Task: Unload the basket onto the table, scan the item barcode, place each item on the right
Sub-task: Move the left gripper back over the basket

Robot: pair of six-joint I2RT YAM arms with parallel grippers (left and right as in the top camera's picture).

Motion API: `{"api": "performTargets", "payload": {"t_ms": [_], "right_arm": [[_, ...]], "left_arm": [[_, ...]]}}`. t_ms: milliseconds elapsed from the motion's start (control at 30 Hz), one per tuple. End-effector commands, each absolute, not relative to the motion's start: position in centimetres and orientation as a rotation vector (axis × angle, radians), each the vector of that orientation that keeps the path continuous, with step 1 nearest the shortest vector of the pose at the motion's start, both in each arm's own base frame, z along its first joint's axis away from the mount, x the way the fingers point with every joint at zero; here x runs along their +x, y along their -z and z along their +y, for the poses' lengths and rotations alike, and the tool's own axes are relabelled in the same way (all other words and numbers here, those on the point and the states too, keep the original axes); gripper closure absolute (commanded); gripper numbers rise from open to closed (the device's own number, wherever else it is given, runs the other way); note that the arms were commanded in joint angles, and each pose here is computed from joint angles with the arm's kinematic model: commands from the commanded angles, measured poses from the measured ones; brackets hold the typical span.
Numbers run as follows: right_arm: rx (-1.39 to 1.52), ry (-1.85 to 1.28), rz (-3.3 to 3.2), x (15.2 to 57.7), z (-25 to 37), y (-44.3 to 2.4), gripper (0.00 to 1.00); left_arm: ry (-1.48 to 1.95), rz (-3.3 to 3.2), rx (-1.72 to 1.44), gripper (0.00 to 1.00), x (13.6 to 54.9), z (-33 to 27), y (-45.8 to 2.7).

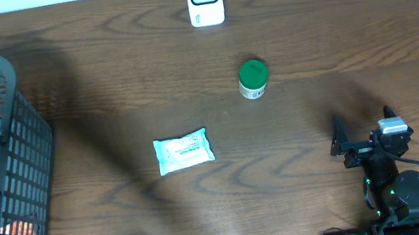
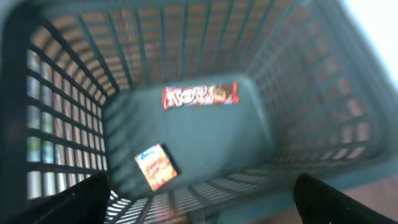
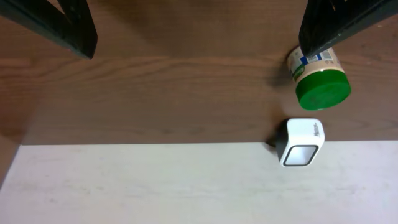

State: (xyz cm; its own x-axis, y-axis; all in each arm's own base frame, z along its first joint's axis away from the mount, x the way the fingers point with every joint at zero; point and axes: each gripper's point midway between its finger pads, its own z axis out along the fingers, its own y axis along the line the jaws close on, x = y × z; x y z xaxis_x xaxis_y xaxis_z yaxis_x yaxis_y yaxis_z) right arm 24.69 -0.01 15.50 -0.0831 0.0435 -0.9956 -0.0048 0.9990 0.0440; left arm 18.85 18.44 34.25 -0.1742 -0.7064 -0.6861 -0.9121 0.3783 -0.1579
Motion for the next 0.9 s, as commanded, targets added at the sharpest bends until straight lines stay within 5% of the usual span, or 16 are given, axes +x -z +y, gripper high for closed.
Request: {"api": "performTargets", "payload": {"t_ms": [0, 367, 700, 867], "right_arm": [[0.038, -0.047, 1.658, 24.7, 0.0, -15.4, 0.01], [0.038, -0.047, 1.658, 24.7, 0.0, -15.4, 0.01], [0.038, -0.047, 1.658, 24.7, 0.0, -15.4, 0.01], [0.038, -0.047, 1.658, 24.7, 0.0, -15.4, 0.01]], "left_arm": [[-0.310, 2.095, -1.383, 0.06, 20.7, 18.8, -31.3], [-0.325, 2.401, -1.553, 0.05, 22.4, 21.9, -22.7], [-0.339, 2.868, -1.213, 0.02, 20.6, 23.2, -17.7], [-0.269, 2.980, -1.290, 0.00, 19.6, 23.1, -14.3]]}}
